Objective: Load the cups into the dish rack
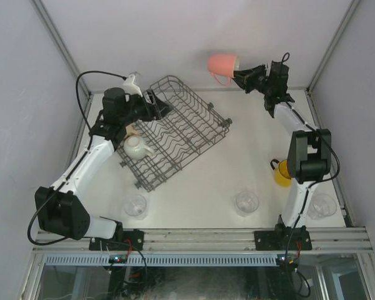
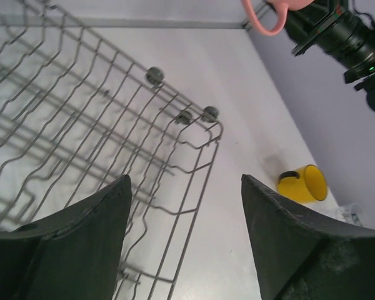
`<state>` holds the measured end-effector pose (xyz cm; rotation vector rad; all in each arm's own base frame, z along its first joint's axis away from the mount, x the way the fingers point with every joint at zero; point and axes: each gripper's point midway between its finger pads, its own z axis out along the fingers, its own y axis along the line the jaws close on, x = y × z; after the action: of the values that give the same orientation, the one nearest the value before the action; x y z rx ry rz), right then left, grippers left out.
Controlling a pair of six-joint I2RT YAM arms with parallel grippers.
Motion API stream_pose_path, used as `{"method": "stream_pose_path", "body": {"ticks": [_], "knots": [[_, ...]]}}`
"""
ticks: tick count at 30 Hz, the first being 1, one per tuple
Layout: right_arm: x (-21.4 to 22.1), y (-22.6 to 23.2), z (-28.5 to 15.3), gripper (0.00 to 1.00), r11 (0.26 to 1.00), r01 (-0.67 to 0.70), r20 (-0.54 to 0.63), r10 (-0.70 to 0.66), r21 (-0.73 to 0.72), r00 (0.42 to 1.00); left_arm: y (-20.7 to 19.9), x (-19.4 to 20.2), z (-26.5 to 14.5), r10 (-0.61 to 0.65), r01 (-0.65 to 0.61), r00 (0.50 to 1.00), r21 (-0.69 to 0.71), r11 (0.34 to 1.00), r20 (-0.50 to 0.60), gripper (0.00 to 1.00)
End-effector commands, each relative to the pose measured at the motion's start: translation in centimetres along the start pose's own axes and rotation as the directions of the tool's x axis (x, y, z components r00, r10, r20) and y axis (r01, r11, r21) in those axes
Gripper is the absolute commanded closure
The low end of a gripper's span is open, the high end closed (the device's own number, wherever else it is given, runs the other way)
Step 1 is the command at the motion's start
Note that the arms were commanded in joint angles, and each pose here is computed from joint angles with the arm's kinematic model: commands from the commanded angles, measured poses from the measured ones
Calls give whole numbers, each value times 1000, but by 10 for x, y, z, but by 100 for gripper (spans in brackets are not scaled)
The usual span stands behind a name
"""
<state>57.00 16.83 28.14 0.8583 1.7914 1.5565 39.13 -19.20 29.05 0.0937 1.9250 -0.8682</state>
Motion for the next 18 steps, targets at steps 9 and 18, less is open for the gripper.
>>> {"method": "stream_pose_path", "body": {"ticks": [9,18], "knots": [[129,122,-79,100,958,-54,-249,-19,-281,968,-98,-28,5,91,-94,995,397,913,28,18],[170,132,-100,100,959,-58,-305,-30,-276,952,-136,-25,-8,130,-115,992,527,842,9,17]]}}
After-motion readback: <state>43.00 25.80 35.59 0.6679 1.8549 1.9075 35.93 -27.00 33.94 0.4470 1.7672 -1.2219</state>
